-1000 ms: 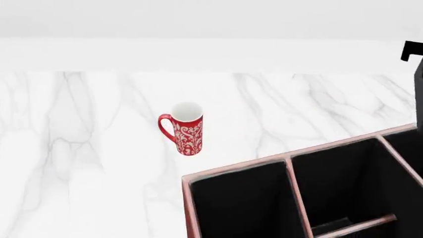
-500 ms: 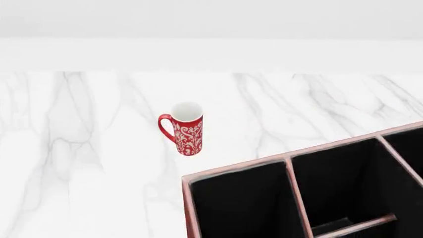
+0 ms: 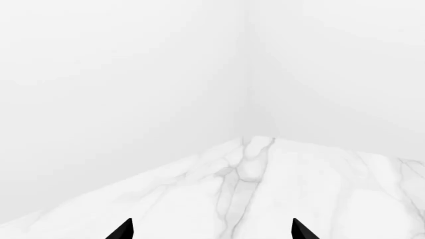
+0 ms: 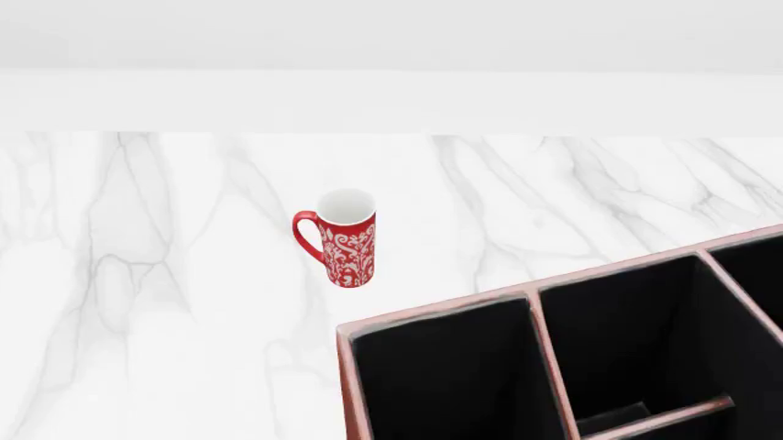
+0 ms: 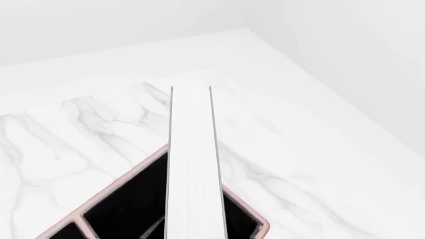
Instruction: Pick up the book and place it in the right compartment of the caddy.
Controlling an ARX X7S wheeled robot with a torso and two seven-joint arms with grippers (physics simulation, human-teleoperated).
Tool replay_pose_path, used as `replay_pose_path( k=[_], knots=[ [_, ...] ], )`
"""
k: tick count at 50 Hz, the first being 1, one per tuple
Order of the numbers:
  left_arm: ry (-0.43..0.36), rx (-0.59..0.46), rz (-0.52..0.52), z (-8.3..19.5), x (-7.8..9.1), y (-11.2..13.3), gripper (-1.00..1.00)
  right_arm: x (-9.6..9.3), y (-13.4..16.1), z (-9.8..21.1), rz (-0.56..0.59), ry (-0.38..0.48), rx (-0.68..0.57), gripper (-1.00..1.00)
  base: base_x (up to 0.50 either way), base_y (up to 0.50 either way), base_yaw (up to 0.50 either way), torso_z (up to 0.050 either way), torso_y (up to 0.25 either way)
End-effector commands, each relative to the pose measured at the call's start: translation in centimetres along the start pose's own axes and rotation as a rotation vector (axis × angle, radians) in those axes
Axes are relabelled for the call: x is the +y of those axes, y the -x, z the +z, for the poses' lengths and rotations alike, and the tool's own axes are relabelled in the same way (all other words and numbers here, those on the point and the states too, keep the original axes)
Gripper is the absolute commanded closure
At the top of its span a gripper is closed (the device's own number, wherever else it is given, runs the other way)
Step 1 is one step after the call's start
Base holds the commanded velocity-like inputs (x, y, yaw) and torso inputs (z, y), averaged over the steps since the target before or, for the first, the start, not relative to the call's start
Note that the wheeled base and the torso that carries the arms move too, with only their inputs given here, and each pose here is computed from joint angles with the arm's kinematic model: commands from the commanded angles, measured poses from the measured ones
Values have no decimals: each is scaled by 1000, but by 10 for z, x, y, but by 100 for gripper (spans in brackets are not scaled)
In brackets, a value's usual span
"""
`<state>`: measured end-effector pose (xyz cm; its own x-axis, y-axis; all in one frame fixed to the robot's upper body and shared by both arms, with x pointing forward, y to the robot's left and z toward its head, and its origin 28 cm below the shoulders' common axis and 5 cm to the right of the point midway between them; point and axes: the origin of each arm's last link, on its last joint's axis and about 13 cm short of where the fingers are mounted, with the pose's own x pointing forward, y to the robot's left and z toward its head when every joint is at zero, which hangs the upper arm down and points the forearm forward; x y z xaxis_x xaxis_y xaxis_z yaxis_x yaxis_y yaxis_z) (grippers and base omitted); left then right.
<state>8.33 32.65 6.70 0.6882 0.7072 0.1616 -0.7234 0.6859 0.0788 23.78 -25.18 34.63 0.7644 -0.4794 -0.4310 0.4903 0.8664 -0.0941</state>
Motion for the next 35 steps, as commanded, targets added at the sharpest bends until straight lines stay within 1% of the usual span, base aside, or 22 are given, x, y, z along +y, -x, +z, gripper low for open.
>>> replay_pose_path(
  k=[1,7,14,35],
  knots=[
    [-1,0,1,0,0,0,-100,-4,-8,0,-48,-11,2,100,0,0,0,0,0],
    [-1,-1,1,0,0,0,-100,-5,-12,1,-64,-17,4,100,0,0,0,2,2],
    [-1,-2,1,1,1,0,-100,-2,-17,-3,-60,-15,9,100,0,0,0,0,1],
    [-4,0,-4,0,-1,0,-100,13,-35,-9,-30,6,11,100,0,0,0,0,1]
  ],
)
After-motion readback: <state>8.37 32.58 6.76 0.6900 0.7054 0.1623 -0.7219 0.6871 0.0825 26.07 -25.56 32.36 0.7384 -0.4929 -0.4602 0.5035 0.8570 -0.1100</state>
